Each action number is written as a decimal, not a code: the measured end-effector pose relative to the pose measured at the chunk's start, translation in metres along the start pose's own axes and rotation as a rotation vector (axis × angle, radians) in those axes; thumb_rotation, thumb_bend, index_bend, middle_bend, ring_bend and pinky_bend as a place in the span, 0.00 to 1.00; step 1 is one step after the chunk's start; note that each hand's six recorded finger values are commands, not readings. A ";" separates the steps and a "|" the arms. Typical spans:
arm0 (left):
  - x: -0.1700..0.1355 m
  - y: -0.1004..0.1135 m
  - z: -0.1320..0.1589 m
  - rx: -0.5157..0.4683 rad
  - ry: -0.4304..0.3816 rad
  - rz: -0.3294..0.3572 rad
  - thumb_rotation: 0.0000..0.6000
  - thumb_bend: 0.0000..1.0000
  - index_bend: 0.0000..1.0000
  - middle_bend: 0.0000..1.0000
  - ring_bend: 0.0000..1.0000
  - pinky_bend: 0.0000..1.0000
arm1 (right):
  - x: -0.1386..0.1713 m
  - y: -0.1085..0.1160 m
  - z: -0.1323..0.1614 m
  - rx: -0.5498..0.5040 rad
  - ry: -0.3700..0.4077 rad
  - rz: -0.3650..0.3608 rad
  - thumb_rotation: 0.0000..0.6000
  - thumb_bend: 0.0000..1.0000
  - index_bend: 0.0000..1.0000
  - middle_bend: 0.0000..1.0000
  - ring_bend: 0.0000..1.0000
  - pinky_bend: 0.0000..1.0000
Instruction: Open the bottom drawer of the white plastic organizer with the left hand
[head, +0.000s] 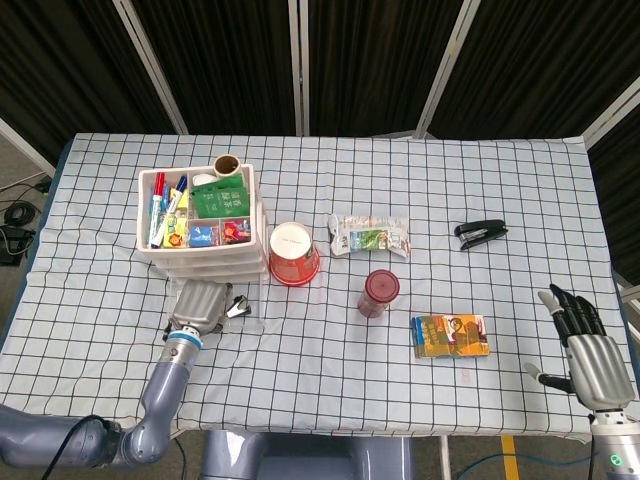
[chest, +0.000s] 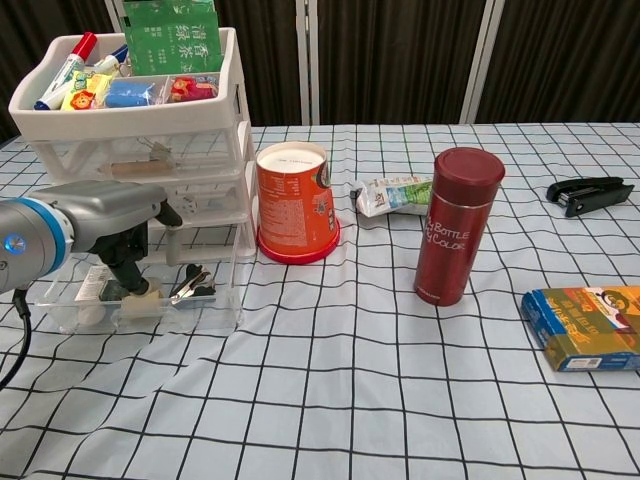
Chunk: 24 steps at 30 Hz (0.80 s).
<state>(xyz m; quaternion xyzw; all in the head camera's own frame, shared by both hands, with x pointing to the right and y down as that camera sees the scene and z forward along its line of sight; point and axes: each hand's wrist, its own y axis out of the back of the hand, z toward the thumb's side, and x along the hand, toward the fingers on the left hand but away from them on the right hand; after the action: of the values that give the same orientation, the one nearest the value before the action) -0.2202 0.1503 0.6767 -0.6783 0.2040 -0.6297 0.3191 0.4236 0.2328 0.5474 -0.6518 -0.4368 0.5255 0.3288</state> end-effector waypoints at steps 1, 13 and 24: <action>0.000 0.000 0.000 0.005 0.007 0.003 1.00 0.37 0.47 1.00 0.99 0.90 | 0.000 0.000 0.000 -0.001 0.000 -0.002 1.00 0.03 0.00 0.00 0.00 0.00; 0.005 -0.004 0.006 0.048 0.066 -0.028 1.00 0.30 0.43 1.00 1.00 0.90 | 0.000 0.001 0.000 -0.008 0.005 -0.002 1.00 0.03 0.00 0.00 0.00 0.00; 0.009 -0.001 0.013 0.043 0.089 -0.014 1.00 0.31 0.38 1.00 1.00 0.90 | 0.001 0.000 0.001 -0.012 0.010 0.006 1.00 0.03 0.00 0.00 0.00 0.00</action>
<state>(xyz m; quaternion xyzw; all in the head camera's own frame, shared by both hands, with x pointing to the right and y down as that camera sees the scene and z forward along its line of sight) -0.2062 0.1477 0.6840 -0.6442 0.1995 -0.6656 0.3198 0.4228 0.2333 0.5467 -0.6577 -0.4365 0.5207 0.3253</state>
